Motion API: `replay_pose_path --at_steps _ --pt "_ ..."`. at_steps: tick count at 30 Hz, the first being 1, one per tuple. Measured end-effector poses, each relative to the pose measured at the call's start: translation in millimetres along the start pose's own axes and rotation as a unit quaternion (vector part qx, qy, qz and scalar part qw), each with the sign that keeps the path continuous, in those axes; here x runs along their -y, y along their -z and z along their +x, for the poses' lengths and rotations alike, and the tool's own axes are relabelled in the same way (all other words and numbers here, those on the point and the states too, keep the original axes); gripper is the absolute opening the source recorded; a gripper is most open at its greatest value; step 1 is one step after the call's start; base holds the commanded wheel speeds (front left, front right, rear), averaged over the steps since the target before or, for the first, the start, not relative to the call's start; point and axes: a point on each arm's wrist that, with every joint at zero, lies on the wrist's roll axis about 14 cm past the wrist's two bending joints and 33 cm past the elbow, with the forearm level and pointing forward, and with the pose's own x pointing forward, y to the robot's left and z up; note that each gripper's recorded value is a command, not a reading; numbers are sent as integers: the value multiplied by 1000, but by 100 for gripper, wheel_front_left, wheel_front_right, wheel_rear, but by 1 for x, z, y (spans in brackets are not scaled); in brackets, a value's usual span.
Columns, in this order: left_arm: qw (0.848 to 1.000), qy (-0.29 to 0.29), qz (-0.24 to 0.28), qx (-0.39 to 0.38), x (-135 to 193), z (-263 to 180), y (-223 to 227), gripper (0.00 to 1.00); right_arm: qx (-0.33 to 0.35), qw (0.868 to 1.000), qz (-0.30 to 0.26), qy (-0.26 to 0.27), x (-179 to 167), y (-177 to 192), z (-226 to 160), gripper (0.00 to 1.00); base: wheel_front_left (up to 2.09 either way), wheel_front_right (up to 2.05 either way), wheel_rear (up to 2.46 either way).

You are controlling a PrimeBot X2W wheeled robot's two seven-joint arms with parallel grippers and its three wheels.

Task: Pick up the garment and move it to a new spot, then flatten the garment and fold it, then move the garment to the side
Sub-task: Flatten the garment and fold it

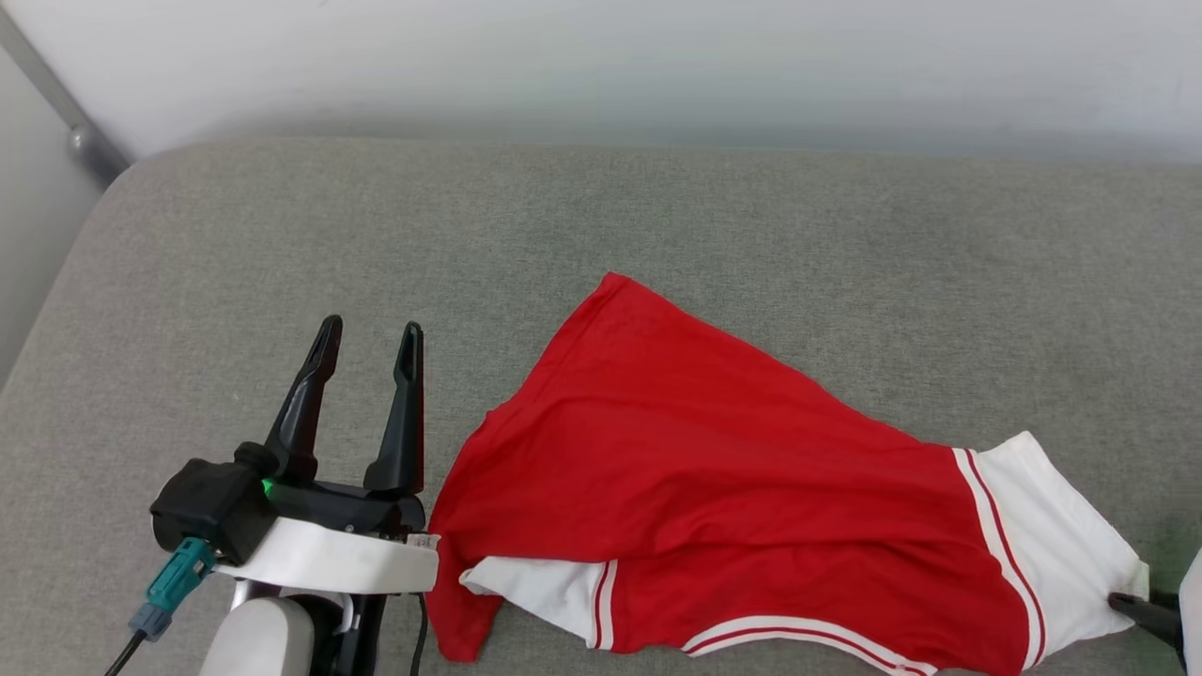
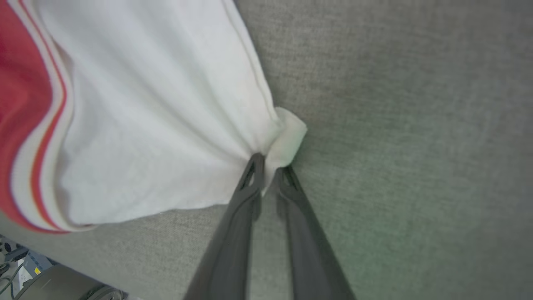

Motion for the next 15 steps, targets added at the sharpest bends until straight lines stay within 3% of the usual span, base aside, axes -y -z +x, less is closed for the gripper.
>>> replay_pose_path --at_steps 5,12,15 --pt "1000 3 8 2 -2 -1 -3 100 25 1000 -8 1 1 -25 -6 100 0 0 0" --pt "1000 2 17 10 -5 -3 -12 100 111 991 -75 6 -3 -131 -40 100 0 0 0" --pt "1000 -2 19 15 -8 -2 -16 100 148 984 -96 -11 -27 -177 -45 100 0 0 0"
